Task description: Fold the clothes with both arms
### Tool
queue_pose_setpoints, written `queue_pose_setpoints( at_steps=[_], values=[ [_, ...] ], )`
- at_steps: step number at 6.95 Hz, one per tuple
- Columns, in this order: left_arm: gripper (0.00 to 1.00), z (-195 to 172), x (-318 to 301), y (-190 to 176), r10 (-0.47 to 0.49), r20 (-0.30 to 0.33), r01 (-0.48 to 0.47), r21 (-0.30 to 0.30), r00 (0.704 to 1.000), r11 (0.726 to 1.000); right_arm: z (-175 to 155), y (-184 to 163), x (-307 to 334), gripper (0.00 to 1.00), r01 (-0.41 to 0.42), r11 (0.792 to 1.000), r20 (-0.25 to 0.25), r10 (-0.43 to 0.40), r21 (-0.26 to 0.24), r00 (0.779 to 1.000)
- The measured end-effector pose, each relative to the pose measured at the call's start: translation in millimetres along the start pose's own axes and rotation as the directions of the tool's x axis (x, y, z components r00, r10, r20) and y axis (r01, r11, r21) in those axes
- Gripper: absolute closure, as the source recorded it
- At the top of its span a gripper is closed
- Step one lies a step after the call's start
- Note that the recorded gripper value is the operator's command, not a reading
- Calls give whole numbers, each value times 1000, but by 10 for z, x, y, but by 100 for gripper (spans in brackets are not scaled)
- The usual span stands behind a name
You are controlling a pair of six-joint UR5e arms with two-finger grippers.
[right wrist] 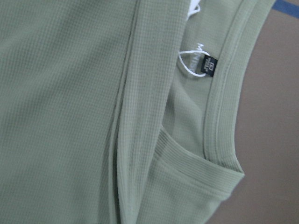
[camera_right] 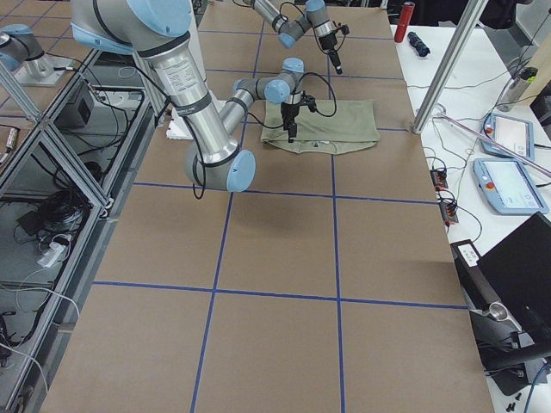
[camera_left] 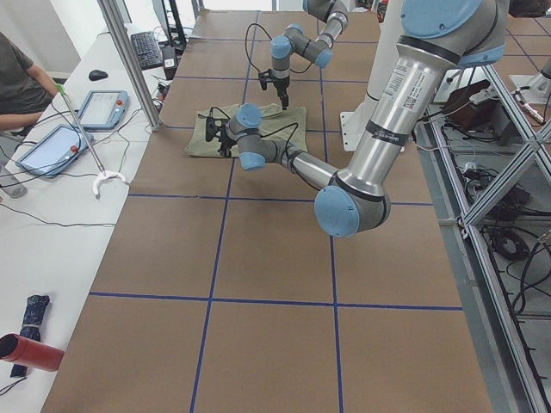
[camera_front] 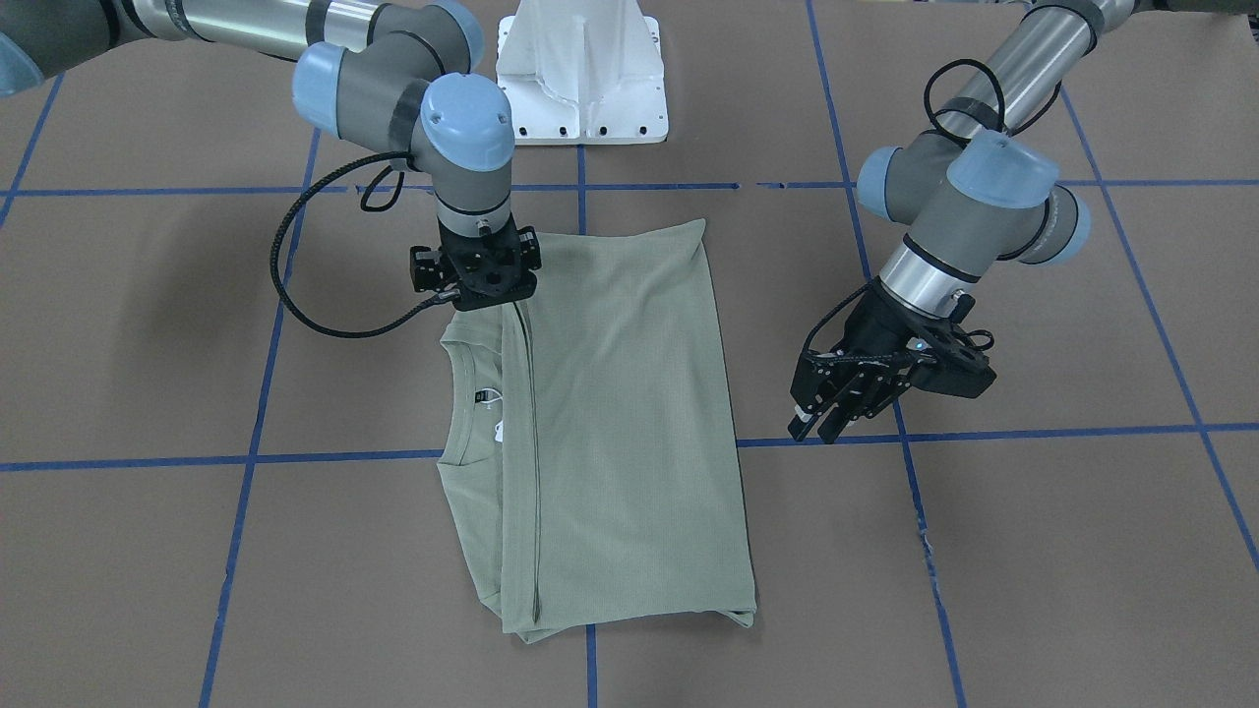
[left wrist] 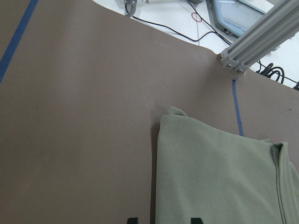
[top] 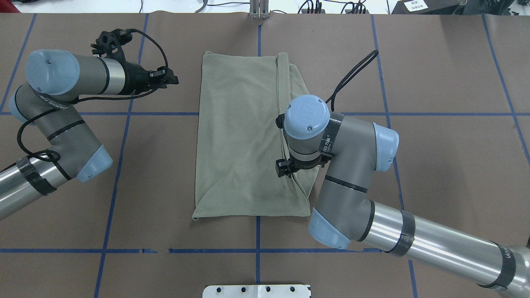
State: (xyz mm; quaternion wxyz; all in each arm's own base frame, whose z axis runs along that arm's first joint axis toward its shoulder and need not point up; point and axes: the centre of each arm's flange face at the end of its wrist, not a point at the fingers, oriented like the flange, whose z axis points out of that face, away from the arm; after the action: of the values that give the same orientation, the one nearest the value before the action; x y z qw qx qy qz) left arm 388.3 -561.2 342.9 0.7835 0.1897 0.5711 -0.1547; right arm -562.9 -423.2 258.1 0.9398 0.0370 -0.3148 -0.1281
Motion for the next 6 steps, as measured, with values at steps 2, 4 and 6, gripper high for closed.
queue_pose_setpoints(
  at_steps=[2,4,6],
  values=[
    [52,-16,5,4,0,-3,0,-6,1000,1000,253,-90,6,0,-5,1000,-5,5,-11,1000],
    [52,-31,12,-6,1,-5,-1,-4,1000,1000,318,-68,145,0,-10,1000,-12,10,-18,1000],
    [52,-75,42,-32,2,-12,-2,1,1000,1000,367,52,1008,0,40,999,-46,-41,-15,998]
  ],
)
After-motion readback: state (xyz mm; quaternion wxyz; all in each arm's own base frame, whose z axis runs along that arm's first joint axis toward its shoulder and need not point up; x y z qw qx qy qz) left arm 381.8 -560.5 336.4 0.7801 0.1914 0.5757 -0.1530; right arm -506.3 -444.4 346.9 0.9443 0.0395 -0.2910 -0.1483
